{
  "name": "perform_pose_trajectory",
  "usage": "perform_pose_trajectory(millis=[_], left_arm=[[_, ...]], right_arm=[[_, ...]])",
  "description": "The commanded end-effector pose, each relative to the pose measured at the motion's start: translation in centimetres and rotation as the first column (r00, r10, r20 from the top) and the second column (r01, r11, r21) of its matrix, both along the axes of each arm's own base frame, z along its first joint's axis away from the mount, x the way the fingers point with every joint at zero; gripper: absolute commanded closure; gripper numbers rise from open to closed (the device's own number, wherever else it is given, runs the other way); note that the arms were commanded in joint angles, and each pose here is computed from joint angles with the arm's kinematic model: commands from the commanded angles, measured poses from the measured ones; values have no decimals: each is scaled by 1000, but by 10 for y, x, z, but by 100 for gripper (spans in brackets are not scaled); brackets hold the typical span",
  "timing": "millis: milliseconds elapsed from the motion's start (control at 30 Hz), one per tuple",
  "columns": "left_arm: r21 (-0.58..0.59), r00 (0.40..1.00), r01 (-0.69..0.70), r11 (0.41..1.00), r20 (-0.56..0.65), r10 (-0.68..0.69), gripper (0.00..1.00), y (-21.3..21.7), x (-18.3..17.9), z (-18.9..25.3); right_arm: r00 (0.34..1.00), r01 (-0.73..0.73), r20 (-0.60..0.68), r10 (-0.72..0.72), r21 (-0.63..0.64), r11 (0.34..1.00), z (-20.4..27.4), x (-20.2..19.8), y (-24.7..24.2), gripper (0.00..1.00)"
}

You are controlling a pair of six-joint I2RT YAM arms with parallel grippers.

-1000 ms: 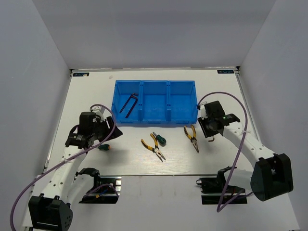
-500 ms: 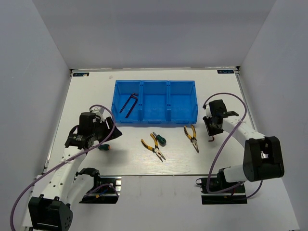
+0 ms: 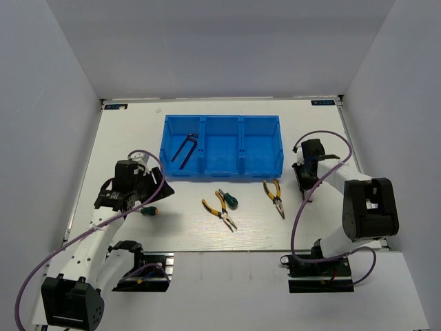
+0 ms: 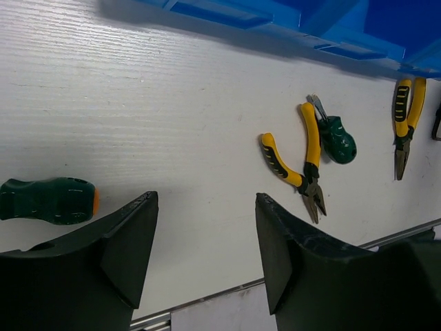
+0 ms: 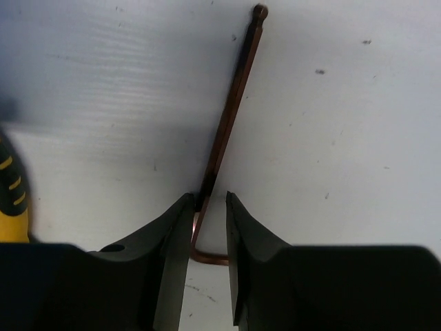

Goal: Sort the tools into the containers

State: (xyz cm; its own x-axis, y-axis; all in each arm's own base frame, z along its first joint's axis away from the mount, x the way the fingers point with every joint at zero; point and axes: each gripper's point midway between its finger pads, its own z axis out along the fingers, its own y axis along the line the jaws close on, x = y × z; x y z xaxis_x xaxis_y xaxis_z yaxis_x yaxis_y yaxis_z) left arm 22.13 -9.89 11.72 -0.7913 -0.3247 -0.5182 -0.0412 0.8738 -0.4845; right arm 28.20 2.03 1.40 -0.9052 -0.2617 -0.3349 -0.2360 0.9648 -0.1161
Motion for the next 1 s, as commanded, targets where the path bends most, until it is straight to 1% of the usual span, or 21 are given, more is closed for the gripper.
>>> perform_pose_trajectory(millis=[0, 133, 300, 367, 400, 433, 567, 600, 633, 667, 800, 833, 867, 933, 967], left_arm=[[-2, 999, -3, 1000, 51, 3, 31, -1, 9, 15], [-11, 998, -9, 1000, 67, 10, 31, -2, 13, 18], [-11, 998, -22, 1000, 65, 22, 31, -1, 14, 18], [-11, 998, -22, 1000, 65, 22, 31, -1, 15, 17], [-17, 998, -28, 999, 62, 29, 31, -1, 15, 17], [-17, 998, -28, 999, 62, 29, 31, -1, 15, 17], [-18, 997, -28, 999, 71, 29, 31, -2, 17, 18], [-17, 998, -28, 999, 62, 29, 31, -2, 17, 16], [-17, 998, -28, 999, 62, 29, 31, -2, 17, 16], [-11, 997, -35, 999, 63, 35, 31, 0, 18, 16], [-24, 998, -50, 998, 45, 51, 31, 0, 14, 9], [-34, 997, -57, 998, 59, 59, 31, -1, 16, 12], [-32, 997, -57, 998, 50, 59, 31, -1, 14, 9], [-41, 995, -77, 996, 53, 79, 31, 0, 15, 8], [-41, 995, -77, 996, 53, 79, 31, 0, 15, 8]], right_arm=[[999, 9, -47, -9, 4, 1000, -17, -1, -5, 68], [997, 18, -75, -16, 21, 1000, -24, -5, -6, 68], [989, 30, -144, -20, 65, 997, -33, -21, 0, 83], [988, 28, -152, -16, 81, 996, -35, -26, 3, 91], [988, 28, -157, -15, 82, 996, -35, -30, 3, 98], [987, 24, -162, -10, 87, 996, -36, -32, 4, 100], [989, 25, -145, -11, 99, 995, -27, -28, 5, 100], [993, 8, -115, 5, 110, 994, -14, -26, 6, 100], [997, -15, -73, 26, 152, 988, -1, -15, 13, 100], [998, -55, -18, 58, 158, 986, 14, -9, 15, 100], [979, -171, 150, 139, 226, 959, 74, 9, 33, 100], [973, -186, 178, 147, 231, 955, 88, 10, 36, 100], [968, -208, 192, 160, 264, 942, 97, 10, 43, 100], [958, -219, 242, 152, 281, 934, 118, 11, 49, 100], [952, -240, 261, 161, 309, 920, 128, 11, 56, 100]])
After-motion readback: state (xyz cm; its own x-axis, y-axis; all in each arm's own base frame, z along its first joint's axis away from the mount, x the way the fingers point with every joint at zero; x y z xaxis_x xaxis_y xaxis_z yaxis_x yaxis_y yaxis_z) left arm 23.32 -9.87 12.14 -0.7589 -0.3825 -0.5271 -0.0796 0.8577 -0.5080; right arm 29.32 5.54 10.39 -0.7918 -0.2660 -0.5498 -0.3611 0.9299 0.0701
